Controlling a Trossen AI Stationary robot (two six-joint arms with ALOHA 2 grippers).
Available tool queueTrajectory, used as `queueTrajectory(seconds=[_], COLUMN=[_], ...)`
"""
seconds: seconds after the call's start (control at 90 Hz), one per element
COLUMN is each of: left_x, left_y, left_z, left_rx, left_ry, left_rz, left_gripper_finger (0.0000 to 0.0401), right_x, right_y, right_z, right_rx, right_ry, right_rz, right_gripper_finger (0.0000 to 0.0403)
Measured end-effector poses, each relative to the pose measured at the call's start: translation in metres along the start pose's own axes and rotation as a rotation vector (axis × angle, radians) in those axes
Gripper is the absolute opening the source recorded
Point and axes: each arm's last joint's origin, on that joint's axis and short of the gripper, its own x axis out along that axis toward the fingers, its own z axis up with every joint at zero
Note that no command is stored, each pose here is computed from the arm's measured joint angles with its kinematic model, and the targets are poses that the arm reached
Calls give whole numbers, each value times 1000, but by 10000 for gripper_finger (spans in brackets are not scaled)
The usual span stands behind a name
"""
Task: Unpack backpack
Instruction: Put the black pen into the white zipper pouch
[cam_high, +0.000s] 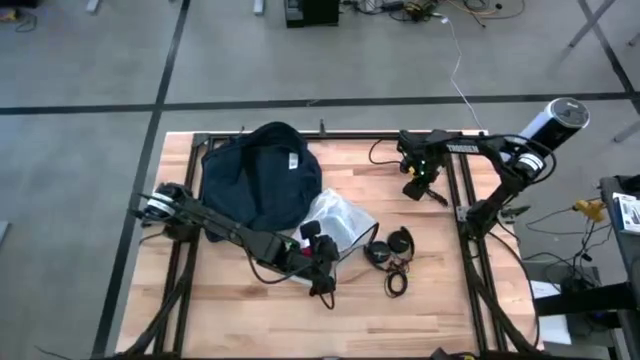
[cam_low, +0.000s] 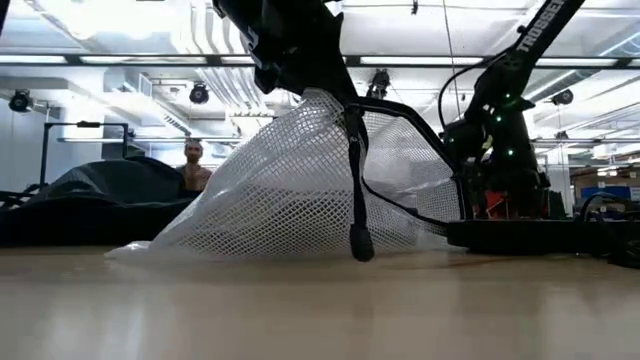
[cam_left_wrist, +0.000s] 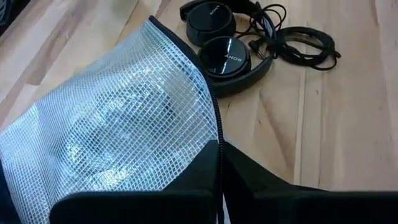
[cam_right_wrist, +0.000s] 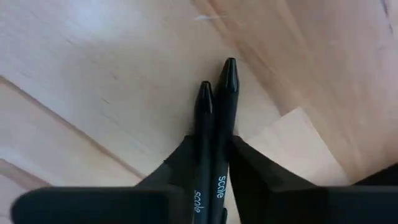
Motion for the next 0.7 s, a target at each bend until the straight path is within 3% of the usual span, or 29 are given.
queueTrajectory(seconds=[0.367, 0.7], left_x=[0, 0], left_y=[0, 0], left_z=[0, 1], left_rx=[0, 5], left_ry=[-1, -13], left_rz=[0, -4], left_gripper_finger=[0, 0], right_x=[-6, -24], right_y=[0, 0], right_z=[-1, -12], right_rx=[2, 8], right_ry=[-14, -77], right_rz=[0, -6], right_gripper_finger=[55, 1])
